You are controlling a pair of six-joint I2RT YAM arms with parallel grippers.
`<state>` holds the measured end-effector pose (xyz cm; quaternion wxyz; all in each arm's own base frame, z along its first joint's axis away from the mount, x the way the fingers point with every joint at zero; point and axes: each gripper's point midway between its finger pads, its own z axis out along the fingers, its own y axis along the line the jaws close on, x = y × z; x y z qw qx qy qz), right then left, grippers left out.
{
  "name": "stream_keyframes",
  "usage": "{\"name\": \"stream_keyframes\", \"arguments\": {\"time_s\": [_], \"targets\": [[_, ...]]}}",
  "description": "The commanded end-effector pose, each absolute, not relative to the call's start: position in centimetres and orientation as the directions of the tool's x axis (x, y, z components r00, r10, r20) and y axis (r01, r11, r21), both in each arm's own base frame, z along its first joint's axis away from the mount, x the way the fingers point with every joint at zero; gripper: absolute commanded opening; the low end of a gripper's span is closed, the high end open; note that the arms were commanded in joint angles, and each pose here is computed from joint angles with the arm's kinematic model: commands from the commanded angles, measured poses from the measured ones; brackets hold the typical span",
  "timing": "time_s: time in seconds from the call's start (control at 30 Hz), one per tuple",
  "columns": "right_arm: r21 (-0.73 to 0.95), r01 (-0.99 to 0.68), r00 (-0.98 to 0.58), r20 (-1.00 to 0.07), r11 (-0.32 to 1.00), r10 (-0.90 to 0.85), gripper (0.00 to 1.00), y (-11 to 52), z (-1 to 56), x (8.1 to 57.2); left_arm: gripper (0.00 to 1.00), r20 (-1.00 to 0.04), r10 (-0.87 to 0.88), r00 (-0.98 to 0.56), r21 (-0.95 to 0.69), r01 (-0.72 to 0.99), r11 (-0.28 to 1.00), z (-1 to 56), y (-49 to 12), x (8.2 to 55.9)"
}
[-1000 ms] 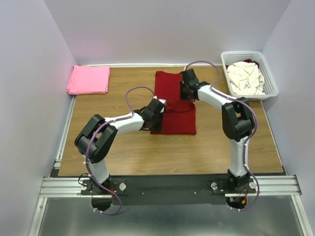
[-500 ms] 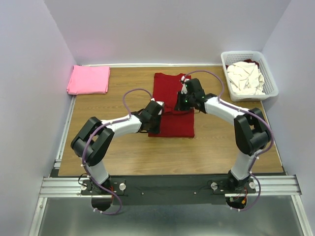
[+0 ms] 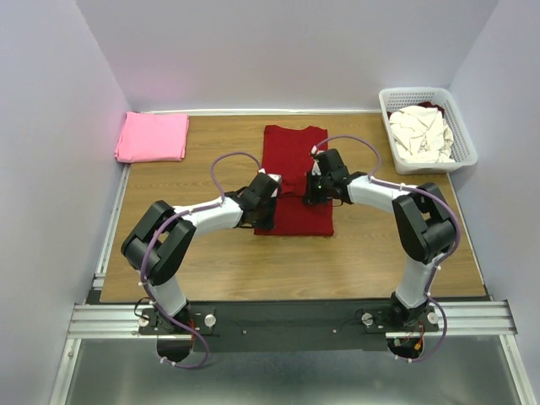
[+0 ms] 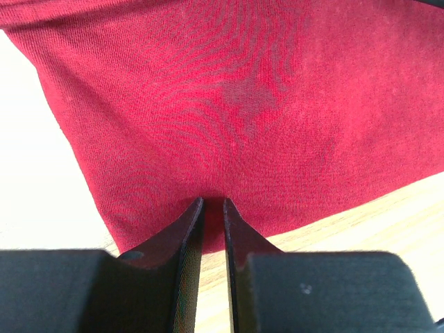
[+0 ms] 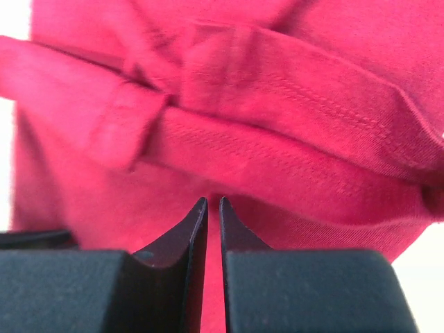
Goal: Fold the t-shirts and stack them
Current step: Fold the tshirt
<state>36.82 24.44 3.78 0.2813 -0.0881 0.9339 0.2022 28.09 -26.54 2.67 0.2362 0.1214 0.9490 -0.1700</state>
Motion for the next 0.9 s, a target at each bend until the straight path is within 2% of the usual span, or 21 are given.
{"name": "stream_keyframes", "arguments": {"time_s": [0.0, 0.17, 0.47, 0.6, 0.8, 0.87], "targets": [[0.243, -0.265, -0.792, -0.607, 0.933, -0.067, 0.18, 23.7, 3.2, 39.3, 0.25, -0.437, 0.168, -0.884, -0.259, 0.303, 0.917, 2.1, -25.7, 26.4], [0.145, -0.233, -0.745, -0.662, 0.961, -0.081, 0.18, 22.8, 3.5, 42.8, 0.25, -0.433, 0.170, -0.885, -0.255, 0.301, 0.919, 2.0, -25.6, 26.4], [0.189, -0.204, -0.624, -0.781, 0.961, 0.020, 0.19, 23.2, 9.0, 49.5, 0.25, -0.430, 0.166, -0.887, -0.254, 0.295, 0.921, 2.2, -25.4, 26.1], [0.285, -0.327, -0.639, -0.769, 0.901, 0.011, 0.19, 25.4, 10.4, 47.5, 0.25, -0.437, 0.156, -0.886, -0.255, 0.288, 0.923, 2.5, -25.3, 26.2], [0.513, -0.521, -0.724, -0.689, 0.682, -0.035, 0.22, 30.0, 10.5, 40.2, 0.25, -0.436, 0.156, -0.886, -0.262, 0.291, 0.920, 2.4, -25.4, 26.1], [0.562, -0.530, -0.749, -0.662, 0.635, -0.039, 0.22, 30.8, 9.8, 38.7, 0.25, -0.436, 0.156, -0.886, -0.265, 0.293, 0.919, 2.4, -25.4, 26.0]]}}
